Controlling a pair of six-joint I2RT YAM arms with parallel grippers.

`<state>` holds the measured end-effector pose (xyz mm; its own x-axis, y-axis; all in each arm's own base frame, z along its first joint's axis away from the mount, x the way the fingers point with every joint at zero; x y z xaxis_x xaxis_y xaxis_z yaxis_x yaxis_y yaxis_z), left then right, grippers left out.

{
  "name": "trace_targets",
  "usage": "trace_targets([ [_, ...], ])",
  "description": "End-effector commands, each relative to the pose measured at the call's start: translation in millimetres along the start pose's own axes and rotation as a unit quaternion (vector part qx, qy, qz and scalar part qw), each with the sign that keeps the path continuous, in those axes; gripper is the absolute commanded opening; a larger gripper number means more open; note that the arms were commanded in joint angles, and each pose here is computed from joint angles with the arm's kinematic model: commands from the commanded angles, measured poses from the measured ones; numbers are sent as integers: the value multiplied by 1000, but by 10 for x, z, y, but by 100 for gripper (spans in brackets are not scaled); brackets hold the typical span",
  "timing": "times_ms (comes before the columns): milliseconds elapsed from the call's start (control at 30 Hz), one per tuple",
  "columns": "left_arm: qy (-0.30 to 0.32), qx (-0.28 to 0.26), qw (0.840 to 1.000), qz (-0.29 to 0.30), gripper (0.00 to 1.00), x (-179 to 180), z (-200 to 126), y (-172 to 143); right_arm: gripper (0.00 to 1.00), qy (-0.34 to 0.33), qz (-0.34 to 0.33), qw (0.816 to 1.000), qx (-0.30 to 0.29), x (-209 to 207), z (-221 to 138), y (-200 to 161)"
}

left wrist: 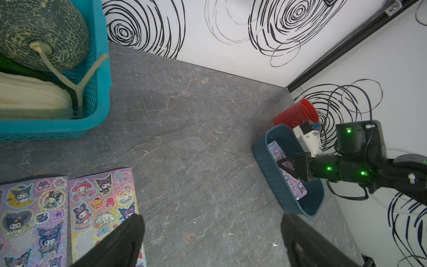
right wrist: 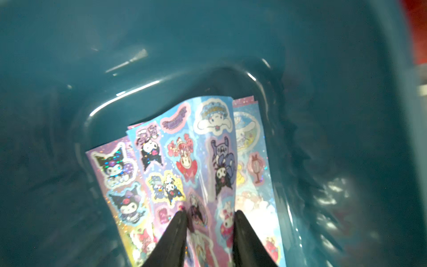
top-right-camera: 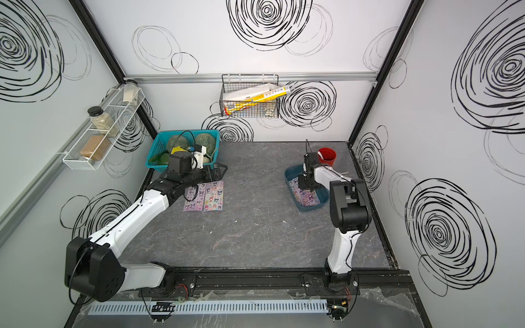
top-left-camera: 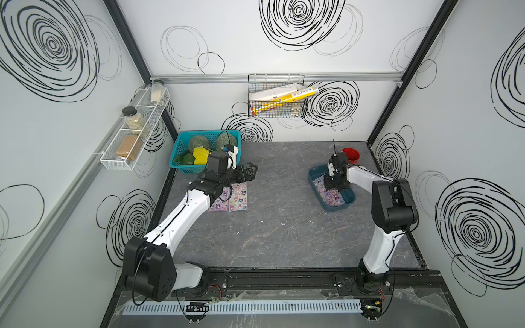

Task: Take the stickers out of the storage box
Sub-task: Pick up the sticker from the storage box.

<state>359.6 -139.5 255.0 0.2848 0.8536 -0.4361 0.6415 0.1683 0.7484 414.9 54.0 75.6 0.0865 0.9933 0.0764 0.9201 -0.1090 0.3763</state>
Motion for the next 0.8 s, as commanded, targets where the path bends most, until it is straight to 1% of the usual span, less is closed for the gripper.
trace_targets([
  [0,-9,-22,1000,18,99,-118,-10,164,34,13,10,1000,-5,-3,-183,-16],
  [67,-13,-22,999,20,99,-155,-8,162,33,19,12,1000,-7,-10,-219,-10],
  [133,-16,-20,999,23,99,-191,1,147,28,23,14,1000,-10,-20,-250,-10],
  [333,-22,-18,999,25,99,-260,16,162,27,46,26,998,-16,-17,-332,-42],
  [367,-23,-17,999,25,99,-267,17,158,25,48,28,998,-18,-24,-350,-33],
  [433,-26,-14,999,27,99,-287,26,134,19,55,30,998,-22,-22,-388,-18],
  [767,-46,-7,998,33,99,-410,65,129,16,80,41,994,-57,-1,-735,122],
])
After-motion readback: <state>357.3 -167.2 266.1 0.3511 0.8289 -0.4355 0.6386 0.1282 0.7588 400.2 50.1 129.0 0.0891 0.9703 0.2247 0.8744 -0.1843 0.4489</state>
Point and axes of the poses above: each gripper's point midway between its finger pads, its own z axis out along the fingers, its own x axis along the line the jaws close on, y = z × x, the point moved 4 cm from there along -z, back along the fingers, and after that the axes turned 5 degrees about z, right-handed, at the moved point
